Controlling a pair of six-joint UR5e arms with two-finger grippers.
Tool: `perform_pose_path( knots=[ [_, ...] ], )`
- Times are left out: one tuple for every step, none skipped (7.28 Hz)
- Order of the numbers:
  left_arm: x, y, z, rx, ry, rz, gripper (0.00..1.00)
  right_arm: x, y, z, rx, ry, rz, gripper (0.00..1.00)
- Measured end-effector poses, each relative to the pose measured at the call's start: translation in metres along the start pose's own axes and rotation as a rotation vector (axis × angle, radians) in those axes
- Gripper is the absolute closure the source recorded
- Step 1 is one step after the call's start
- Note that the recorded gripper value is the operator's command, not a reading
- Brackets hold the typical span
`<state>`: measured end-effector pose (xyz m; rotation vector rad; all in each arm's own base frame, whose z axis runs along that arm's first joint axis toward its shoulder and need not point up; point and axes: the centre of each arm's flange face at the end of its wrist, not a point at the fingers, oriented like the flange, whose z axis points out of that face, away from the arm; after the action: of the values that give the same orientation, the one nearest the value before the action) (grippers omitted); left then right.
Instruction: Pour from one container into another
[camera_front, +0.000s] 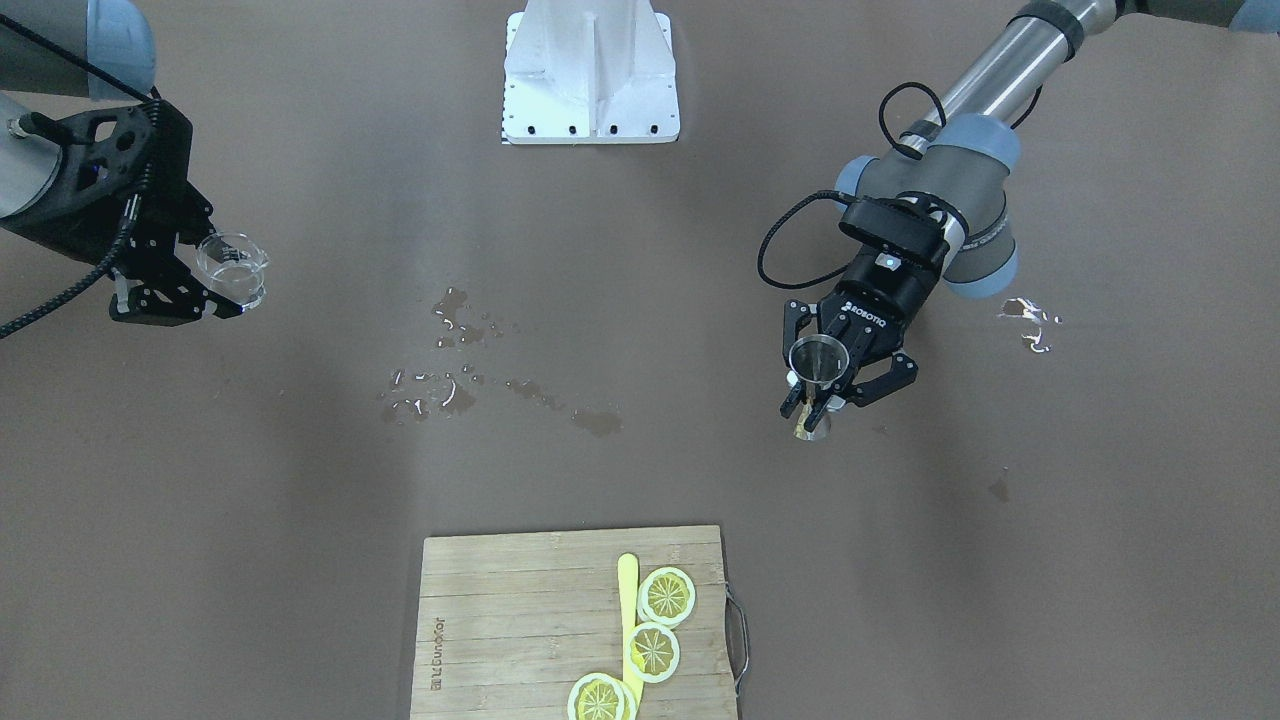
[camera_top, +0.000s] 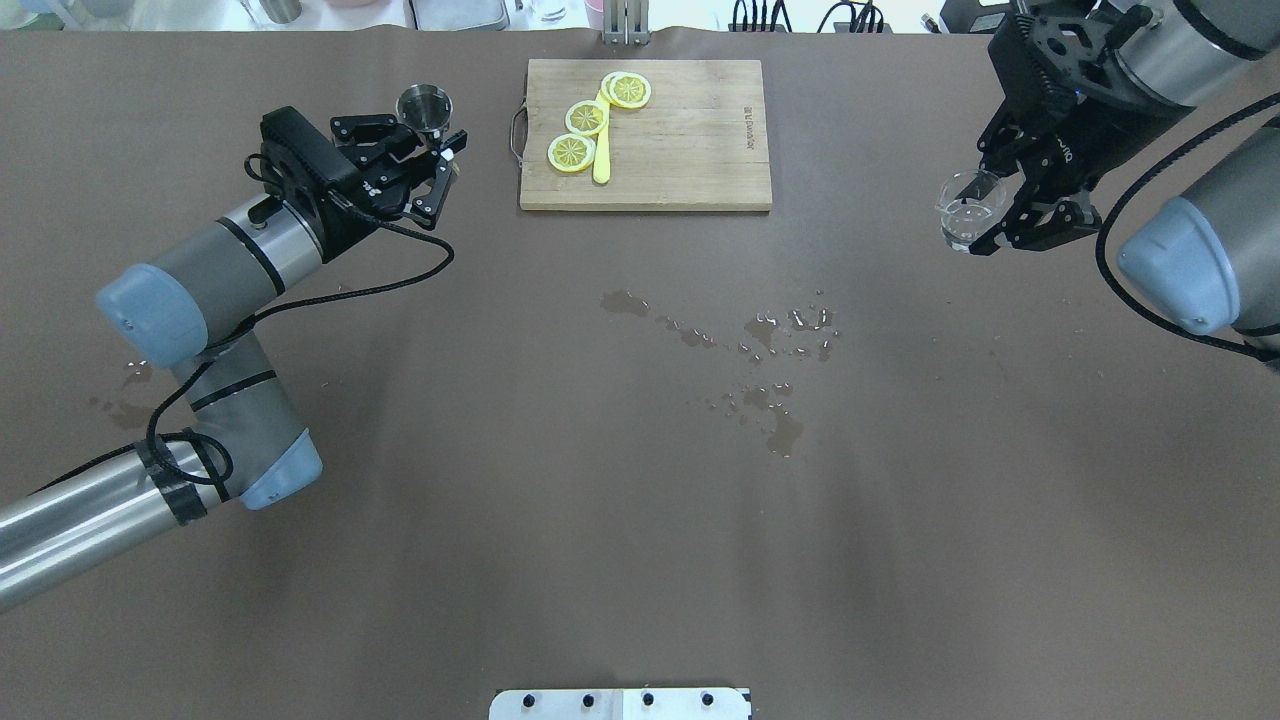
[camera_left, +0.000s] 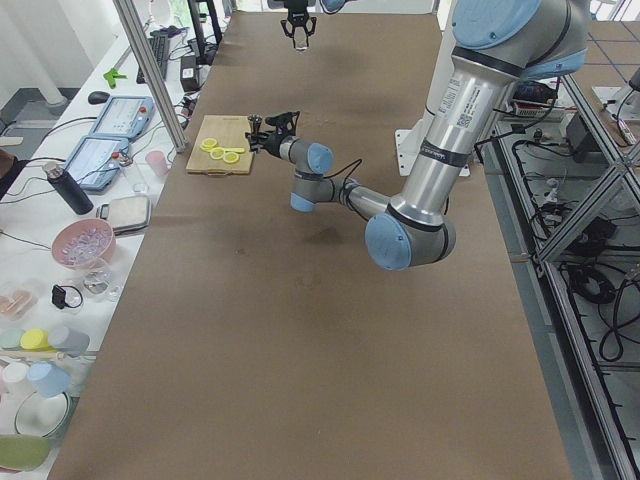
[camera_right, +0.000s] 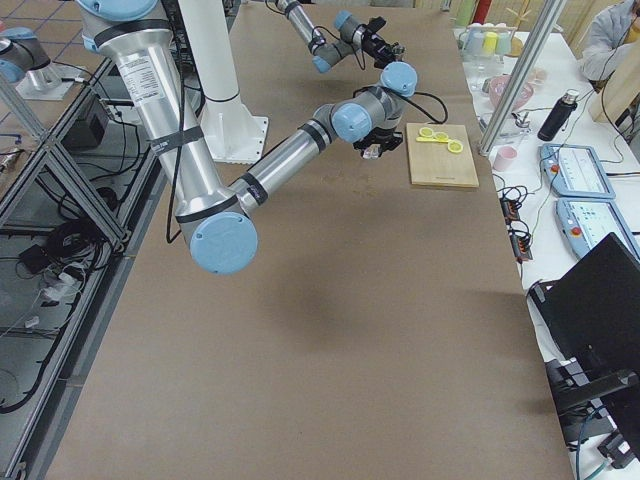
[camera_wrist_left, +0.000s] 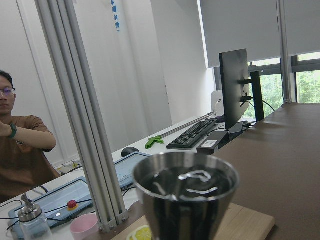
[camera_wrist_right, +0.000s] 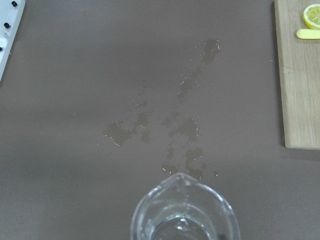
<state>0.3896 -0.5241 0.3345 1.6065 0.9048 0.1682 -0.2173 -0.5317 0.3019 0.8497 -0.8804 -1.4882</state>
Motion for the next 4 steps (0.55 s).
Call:
perform_pose_path(
  knots=[
    [-0.013, 0.007, -0.008, -0.013, -0.016, 0.002, 1.0, 0.002, 0.011, 0.006, 0.025, 0.016, 0.002, 1.0],
    [-0.027, 0.016, -0.02, -0.029, -0.033, 0.0, 1.0, 0.005, 0.019, 0.012, 0.051, 0.035, 0.022, 1.0],
    [-0.043, 0.022, -0.034, -0.041, -0.055, -0.015, 1.0, 0.008, 0.027, 0.018, 0.082, 0.056, 0.051, 1.0],
    [-0.058, 0.022, -0.044, -0.042, -0.076, -0.046, 1.0, 0.011, 0.036, 0.024, 0.114, 0.071, 0.078, 1.0]
  ],
)
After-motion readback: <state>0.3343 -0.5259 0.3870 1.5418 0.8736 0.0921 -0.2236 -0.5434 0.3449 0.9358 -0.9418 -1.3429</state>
